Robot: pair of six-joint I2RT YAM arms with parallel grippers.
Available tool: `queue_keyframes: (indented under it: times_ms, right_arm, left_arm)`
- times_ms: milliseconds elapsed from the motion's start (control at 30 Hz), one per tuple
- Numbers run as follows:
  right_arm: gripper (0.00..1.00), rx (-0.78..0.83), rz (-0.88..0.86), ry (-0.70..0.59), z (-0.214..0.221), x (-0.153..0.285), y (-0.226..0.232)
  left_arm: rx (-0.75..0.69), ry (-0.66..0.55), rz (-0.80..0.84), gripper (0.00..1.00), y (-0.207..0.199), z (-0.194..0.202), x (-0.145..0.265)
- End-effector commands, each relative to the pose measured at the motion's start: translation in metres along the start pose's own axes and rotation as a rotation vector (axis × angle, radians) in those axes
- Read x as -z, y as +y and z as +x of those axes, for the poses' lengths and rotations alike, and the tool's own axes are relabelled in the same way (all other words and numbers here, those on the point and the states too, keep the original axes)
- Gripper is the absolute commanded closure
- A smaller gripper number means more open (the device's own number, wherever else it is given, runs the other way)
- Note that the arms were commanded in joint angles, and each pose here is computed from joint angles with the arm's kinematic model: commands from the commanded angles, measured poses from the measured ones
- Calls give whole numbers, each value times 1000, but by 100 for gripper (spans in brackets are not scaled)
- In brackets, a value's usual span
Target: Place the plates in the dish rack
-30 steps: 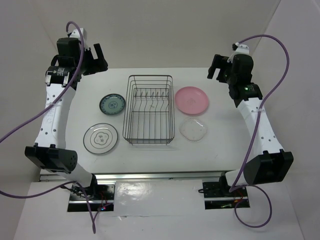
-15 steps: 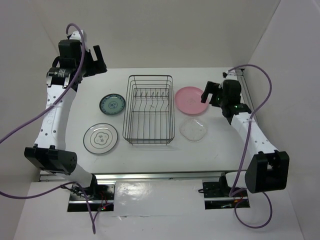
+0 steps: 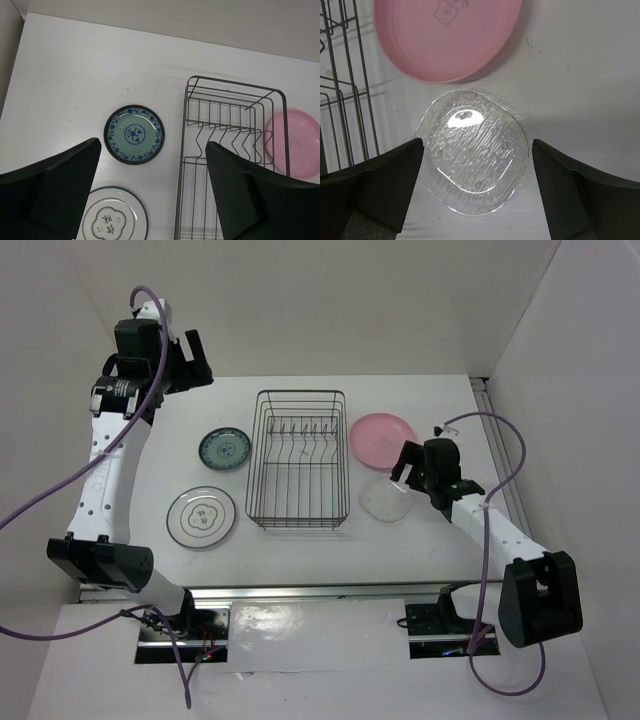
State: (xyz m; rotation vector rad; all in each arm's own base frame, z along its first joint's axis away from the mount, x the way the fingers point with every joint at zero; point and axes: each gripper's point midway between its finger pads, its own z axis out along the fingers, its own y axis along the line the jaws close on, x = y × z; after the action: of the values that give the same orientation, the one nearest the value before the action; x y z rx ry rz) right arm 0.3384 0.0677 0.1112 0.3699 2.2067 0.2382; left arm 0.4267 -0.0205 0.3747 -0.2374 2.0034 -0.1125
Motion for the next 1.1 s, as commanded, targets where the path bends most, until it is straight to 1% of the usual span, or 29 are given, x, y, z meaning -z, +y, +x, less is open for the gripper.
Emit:
queue_keyframes:
  times_ms: [0,167,200,267,300,333,400,533,800,867,900,933,1033,1067]
  right_arm:
    - [4,-75,29,-80,-15,7,-2]
    - [8,-125,44,-65,11,19,-7]
    - [10,-124,46,-62,15,20,-10]
    - [11,-129,53,-27,29,20,-14]
    - [11,-131,46,-24,31,20,-11]
    - [11,-125,64,4,43,20,-18]
    - [11,-122,77,22,51,20,-20]
    - [13,-146,83,13,55,21,-24]
    - [14,-163,123,49,72,11,-33]
    - [14,-167,130,77,81,7,-35]
    - [15,-181,117,58,76,6,-31]
    - [15,-184,134,80,83,2,-34]
    - [20,-186,164,105,91,-2,-39]
    - [20,-196,163,103,91,-5,-38]
  left_arm:
    - [9,-63,32,0,-7,-15,12]
    - [9,-63,32,0,-7,-15,12]
    - [9,-63,32,0,-7,-15,12]
    - [8,-61,41,0,-8,-15,12]
    - [8,-58,50,0,-10,-15,12]
    - [8,-58,50,0,-10,-15,12]
    - [8,-58,50,0,-10,-15,12]
    - [8,-58,50,0,-10,-15,12]
    - [8,-56,59,0,-12,-14,13]
    - [8,-56,59,0,-12,-14,13]
    - [8,-56,59,0,-12,-14,13]
    - [8,-56,59,0,-12,-14,13]
    - [8,-56,59,0,-12,-14,13]
    - [8,-56,59,0,-12,-14,13]
